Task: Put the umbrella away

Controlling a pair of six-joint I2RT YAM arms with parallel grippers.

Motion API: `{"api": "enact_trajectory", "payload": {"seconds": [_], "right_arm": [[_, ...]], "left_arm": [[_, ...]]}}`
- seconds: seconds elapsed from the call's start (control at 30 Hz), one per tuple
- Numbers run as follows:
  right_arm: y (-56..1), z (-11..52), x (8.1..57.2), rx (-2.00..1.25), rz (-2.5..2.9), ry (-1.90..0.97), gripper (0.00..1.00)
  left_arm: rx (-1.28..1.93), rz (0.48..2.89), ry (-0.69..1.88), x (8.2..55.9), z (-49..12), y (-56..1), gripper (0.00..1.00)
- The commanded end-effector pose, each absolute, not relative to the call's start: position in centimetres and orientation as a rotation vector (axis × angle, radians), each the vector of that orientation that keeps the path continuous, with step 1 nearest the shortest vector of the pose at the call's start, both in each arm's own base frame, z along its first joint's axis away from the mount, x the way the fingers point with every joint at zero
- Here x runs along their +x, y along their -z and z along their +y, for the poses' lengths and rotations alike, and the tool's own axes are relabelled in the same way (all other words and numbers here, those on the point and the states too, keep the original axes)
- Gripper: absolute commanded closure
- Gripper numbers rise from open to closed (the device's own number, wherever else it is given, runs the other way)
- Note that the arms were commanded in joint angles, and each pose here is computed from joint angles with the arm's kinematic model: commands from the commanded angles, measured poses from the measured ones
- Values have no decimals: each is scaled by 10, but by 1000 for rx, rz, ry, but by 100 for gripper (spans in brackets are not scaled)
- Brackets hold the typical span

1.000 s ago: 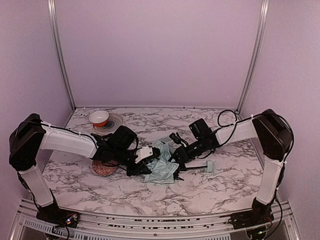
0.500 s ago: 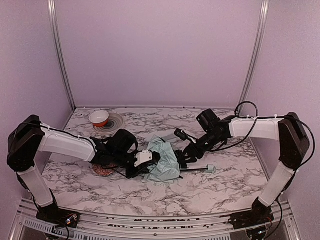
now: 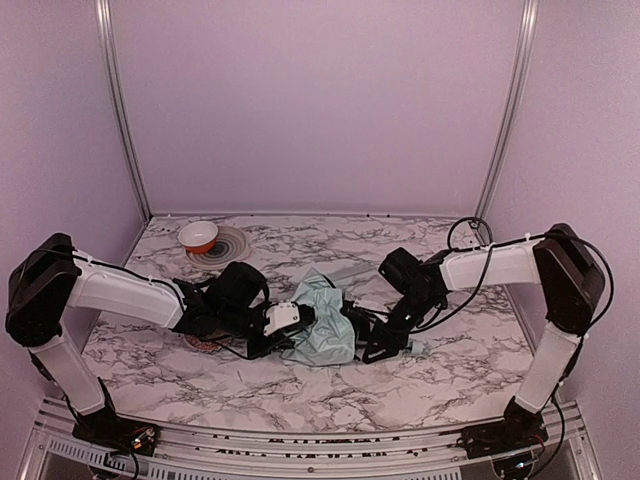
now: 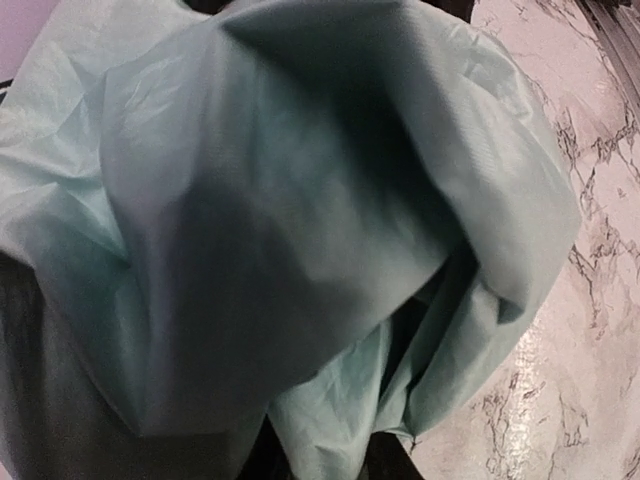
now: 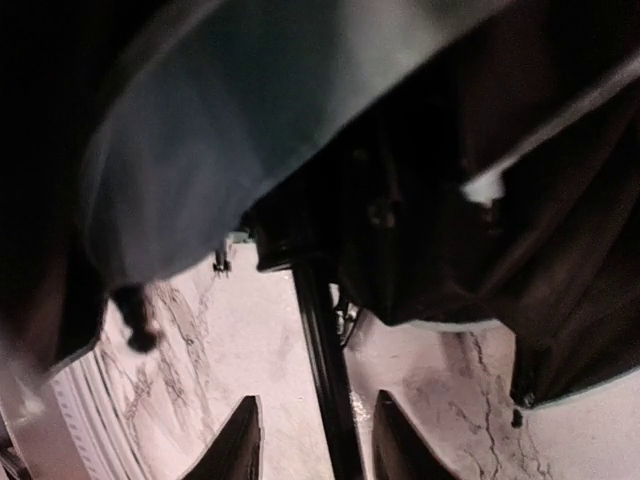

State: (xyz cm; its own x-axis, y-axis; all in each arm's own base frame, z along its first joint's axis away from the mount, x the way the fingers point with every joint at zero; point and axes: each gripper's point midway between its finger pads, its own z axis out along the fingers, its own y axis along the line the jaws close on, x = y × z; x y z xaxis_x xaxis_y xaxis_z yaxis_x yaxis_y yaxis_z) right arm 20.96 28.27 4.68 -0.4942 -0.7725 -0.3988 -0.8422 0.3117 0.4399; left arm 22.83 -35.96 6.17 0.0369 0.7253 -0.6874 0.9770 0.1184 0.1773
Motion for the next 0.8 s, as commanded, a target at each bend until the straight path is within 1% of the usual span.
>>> {"api": "enact_trajectory", "payload": {"seconds": [0.0,0.07,0.17,0.2,0.27,0.43,0.57,0.67,0.77], "right_arm": [[-20,278,222,-1544,2489,-753,82],[-25,279,228,-1548,2443,-725,91],[-45,283,239,-1560,2308,-676,98],[-52,283,242,-1564,2265,-654,100],[-66,283,247,-1561,2182,-614,100],[-118,288,257,-1521,1930,-583,100],[-161,286,263,-1427,1798,-659,100],[-171,280,268,-1387,1792,-689,100],[-165,279,265,-1401,1807,-716,100]], "left_arm": [[1588,1693,503,233,-366,-87,70],[1549,1675,527,233,-366,-103,60],[1491,1641,603,229,-364,-131,42],[1474,1628,635,227,-362,-140,39],[1457,1599,701,221,-359,-158,33],[1458,1579,774,208,-351,-187,32],[1432,1537,770,207,-343,-206,33],[1407,1550,698,217,-338,-205,33],[1408,1549,685,220,-340,-208,31]]}}
